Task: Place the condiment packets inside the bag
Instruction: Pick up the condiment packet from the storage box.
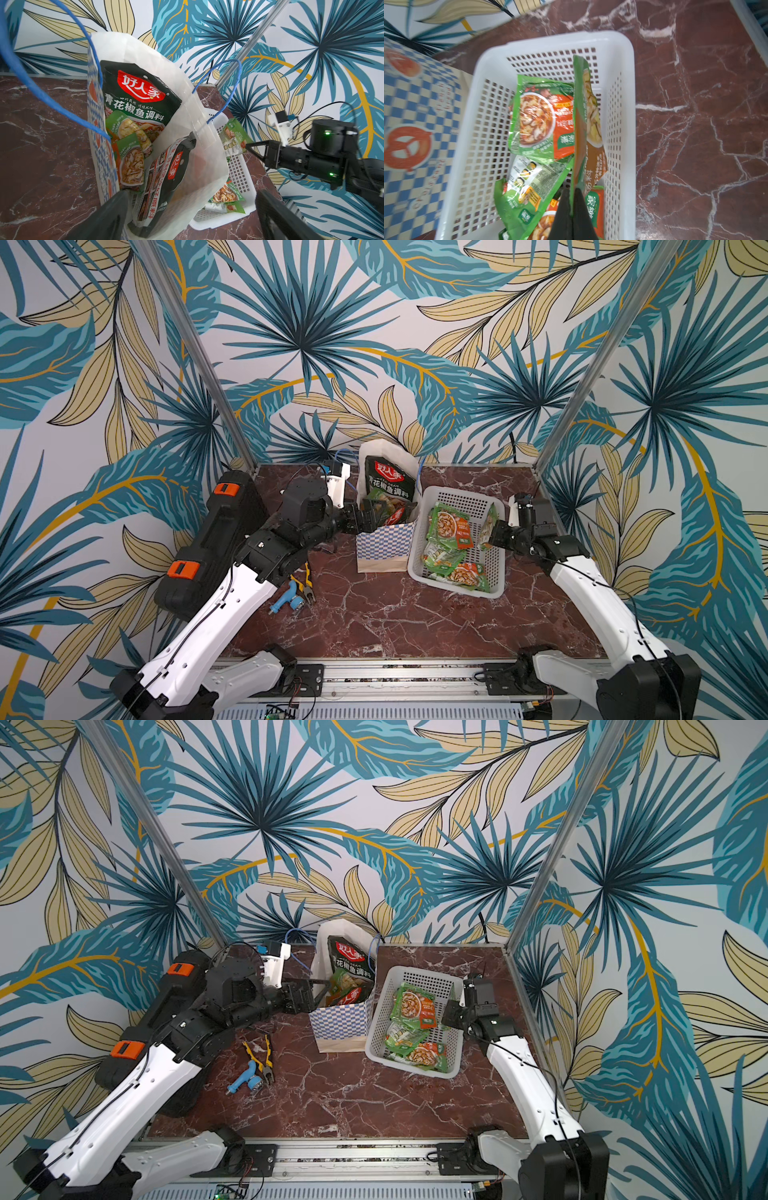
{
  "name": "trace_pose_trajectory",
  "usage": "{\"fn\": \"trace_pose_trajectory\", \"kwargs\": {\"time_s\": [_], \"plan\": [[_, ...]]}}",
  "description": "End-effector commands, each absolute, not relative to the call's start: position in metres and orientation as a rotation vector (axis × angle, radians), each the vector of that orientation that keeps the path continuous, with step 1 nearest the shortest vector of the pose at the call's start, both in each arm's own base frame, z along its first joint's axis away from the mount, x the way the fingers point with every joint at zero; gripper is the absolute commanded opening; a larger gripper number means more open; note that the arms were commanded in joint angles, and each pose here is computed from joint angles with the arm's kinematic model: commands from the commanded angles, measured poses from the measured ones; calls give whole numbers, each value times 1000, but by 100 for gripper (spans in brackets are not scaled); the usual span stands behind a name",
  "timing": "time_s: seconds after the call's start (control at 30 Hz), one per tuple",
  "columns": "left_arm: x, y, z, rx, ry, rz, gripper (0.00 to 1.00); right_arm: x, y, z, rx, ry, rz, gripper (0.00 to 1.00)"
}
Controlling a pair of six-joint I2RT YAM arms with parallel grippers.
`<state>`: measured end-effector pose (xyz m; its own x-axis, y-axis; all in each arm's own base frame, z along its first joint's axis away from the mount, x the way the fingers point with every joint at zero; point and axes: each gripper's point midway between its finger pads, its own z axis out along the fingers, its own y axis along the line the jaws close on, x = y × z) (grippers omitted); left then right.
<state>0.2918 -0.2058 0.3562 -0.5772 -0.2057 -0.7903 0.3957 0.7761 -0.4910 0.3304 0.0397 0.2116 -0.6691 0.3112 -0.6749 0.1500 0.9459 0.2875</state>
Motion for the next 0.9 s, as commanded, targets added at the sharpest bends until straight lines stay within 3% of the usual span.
{"fn": "trace_pose_trajectory", "kwargs": {"time_s": [0.0, 0.4, 0.87], "plan": [[291, -198, 349, 139, 2026, -765, 100, 326, 49, 253, 291, 2205, 320, 0], [291, -193, 339, 134, 2031, -732, 100, 290, 99, 386, 73, 1870, 646, 0], [289, -192, 336, 133, 2027, -729, 100, 245, 200, 482, -358, 1626, 1076, 0]]}}
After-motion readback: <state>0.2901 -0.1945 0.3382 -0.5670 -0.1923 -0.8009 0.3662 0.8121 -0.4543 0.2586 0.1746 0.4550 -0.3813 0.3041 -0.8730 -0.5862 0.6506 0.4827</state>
